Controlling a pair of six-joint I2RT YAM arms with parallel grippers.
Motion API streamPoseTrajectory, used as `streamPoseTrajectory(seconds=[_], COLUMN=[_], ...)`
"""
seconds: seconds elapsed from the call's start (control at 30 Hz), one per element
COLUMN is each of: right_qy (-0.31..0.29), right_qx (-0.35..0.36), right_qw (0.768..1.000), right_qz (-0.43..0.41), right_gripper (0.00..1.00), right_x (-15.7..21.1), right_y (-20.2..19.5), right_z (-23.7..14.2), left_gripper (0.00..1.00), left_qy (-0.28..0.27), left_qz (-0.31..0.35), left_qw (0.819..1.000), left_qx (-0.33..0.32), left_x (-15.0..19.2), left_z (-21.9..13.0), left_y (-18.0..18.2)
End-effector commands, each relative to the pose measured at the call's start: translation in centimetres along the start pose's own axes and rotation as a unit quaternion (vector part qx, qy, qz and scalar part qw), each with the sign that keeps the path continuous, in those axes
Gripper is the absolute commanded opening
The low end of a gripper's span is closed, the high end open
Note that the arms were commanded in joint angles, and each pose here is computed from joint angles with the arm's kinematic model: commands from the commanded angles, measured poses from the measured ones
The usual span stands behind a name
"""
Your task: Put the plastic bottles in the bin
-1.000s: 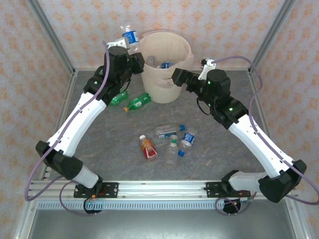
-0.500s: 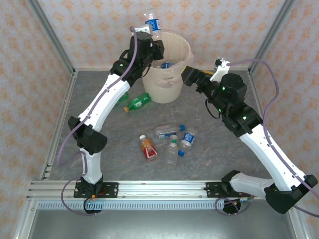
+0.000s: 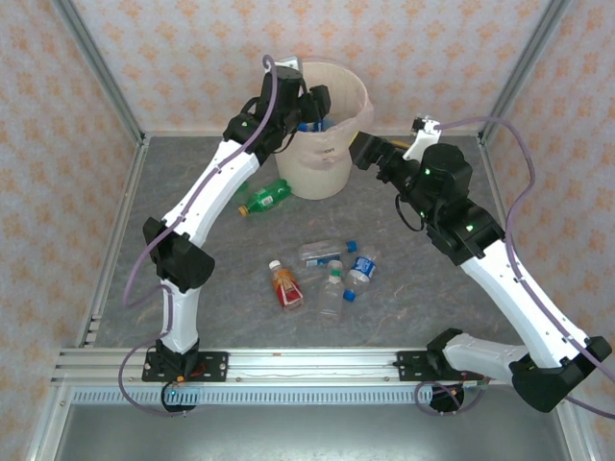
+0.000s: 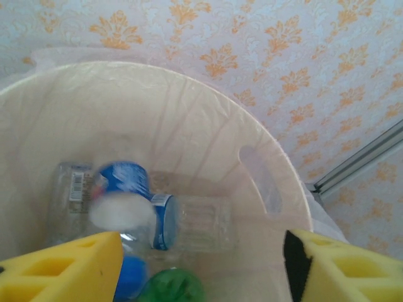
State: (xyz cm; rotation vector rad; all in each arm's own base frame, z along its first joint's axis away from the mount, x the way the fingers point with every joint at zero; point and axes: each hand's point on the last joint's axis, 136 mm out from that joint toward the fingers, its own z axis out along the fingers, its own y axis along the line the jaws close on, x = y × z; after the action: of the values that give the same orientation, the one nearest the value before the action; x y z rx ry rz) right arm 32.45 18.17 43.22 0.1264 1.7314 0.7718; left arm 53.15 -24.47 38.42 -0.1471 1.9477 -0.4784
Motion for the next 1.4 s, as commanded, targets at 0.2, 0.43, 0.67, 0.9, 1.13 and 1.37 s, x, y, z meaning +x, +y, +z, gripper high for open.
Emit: streamPoseTrajectory(seconds=[0.2,0.43,0.67,0.9,1.13,1.37], right_qy=[-0.004,0.002,0.014,0.022,0.027,0.032], right_qx=[-0.007,-0.017,-0.028,-0.037,-0.041,-0.045], right_qw=[1.000,1.000,0.999,0.999,0.999,0.998], right_qz=[0.006,0.006,0.011,0.010,0.009,0.010], right_gripper=[1.00,1.00,1.00,1.00,1.00,1.00], right_x=[0.2,0.3,0.9,1.5,2.3,3.1], right_y=[0.2,0.7,1.1,1.2,0.9,0.5], right_z=[0.0,0.9,1.6,1.9,1.7,1.1], left_gripper=[0.99,0.99,0.92,0.86,0.82,0.82], left_qy=[-0.055,-0.063,-0.029,0.051,0.125,0.195], left_qz=[-0.024,-0.068,-0.141,-0.202,-0.228,-0.203], left_qw=[0.998,0.993,0.985,0.969,0.952,0.946], left_qx=[-0.034,-0.074,-0.096,-0.134,-0.161,-0.162], left_x=[-3.4,-0.2,6.6,16.2,26.0,33.0], left_z=[-8.5,-13.0,-16.1,-17.8,-19.2,-19.6], left_y=[2.2,6.4,10.8,14.5,15.5,13.4])
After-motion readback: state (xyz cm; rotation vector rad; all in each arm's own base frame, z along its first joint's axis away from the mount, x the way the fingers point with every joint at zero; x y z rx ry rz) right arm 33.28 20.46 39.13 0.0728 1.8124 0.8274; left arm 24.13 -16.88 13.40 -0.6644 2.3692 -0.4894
